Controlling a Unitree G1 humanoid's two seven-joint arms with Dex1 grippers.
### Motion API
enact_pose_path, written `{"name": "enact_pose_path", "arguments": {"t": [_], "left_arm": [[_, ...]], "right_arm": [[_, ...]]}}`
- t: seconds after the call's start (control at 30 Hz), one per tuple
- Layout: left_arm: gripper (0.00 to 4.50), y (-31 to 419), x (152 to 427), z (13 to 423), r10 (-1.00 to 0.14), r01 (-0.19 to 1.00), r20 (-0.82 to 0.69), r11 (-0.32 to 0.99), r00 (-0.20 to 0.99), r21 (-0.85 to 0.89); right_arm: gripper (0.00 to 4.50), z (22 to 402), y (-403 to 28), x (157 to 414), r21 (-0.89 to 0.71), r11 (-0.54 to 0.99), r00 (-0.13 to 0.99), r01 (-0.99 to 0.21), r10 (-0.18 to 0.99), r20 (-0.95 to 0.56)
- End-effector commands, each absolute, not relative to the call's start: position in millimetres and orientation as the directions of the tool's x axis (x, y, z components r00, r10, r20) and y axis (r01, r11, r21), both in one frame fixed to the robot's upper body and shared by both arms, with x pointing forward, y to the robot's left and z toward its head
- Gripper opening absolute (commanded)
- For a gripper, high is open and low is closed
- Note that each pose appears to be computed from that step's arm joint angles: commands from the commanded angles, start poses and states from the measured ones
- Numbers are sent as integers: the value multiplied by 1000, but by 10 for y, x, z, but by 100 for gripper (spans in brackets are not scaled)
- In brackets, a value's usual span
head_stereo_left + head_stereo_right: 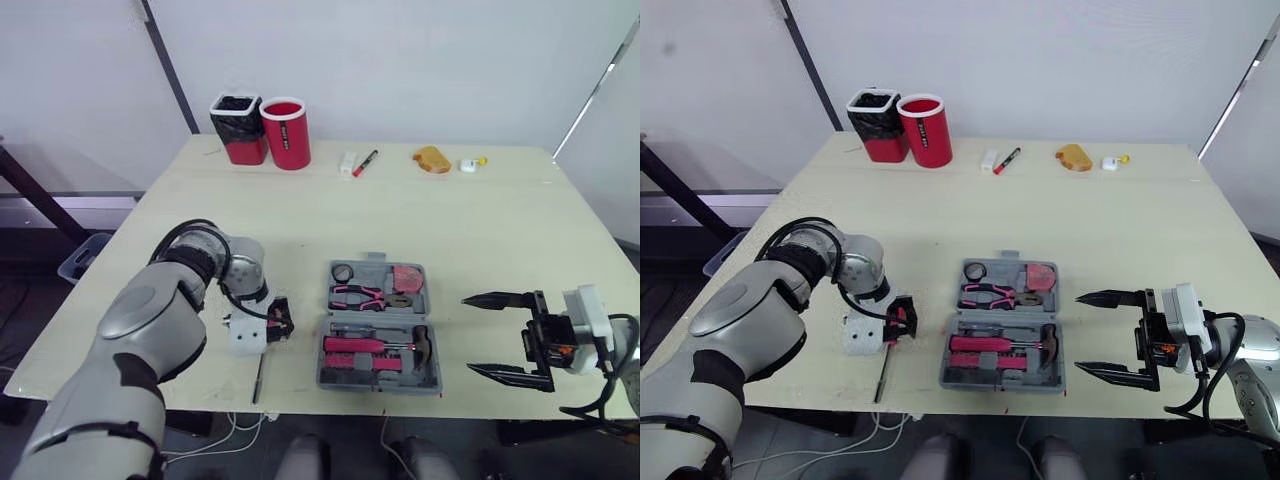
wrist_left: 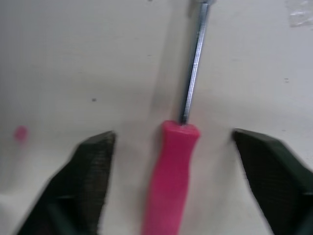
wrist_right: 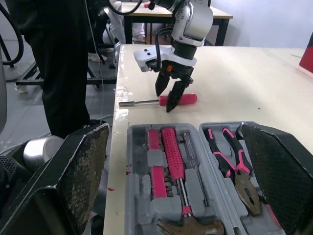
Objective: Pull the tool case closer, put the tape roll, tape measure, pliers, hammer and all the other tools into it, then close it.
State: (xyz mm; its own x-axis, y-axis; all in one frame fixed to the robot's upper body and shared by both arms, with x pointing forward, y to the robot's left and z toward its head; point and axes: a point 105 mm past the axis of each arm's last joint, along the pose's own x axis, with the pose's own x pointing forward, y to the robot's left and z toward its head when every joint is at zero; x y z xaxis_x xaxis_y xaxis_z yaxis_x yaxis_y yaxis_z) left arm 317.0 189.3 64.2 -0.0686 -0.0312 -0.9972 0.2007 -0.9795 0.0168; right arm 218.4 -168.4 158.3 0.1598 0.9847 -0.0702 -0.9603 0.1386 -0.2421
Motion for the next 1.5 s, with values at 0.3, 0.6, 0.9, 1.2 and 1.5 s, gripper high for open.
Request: {"name": "enact_pose_path", "arguments": {"t": [0.3,0.6,0.9,1.2,1.5], "left_arm": [[35,1713,3228,715,-161,185,-986,-971,-37,152],[35,1736,3494,1268,-386,298,-906,-856,174,422],[35,1720,3952,1758,-591,409,-608,-450,530,794],[35,1853,3995,1814,-625,716,-442,286,643,637],[35,2140,3539,1605,-406,517,-630,856,662,-9]], "right_arm": [[450,1645,-1643,2179,-288,134,155,-948,987,-50],[450,1587,-1664,2111,-265,155,174,-952,983,-49],[450,1568,-1622,2136,-258,145,161,-955,986,-39],[450,1567,-1599,2153,-259,141,153,-956,988,-28],[450,1562,-1654,2185,-262,165,178,-951,984,-24]]}}
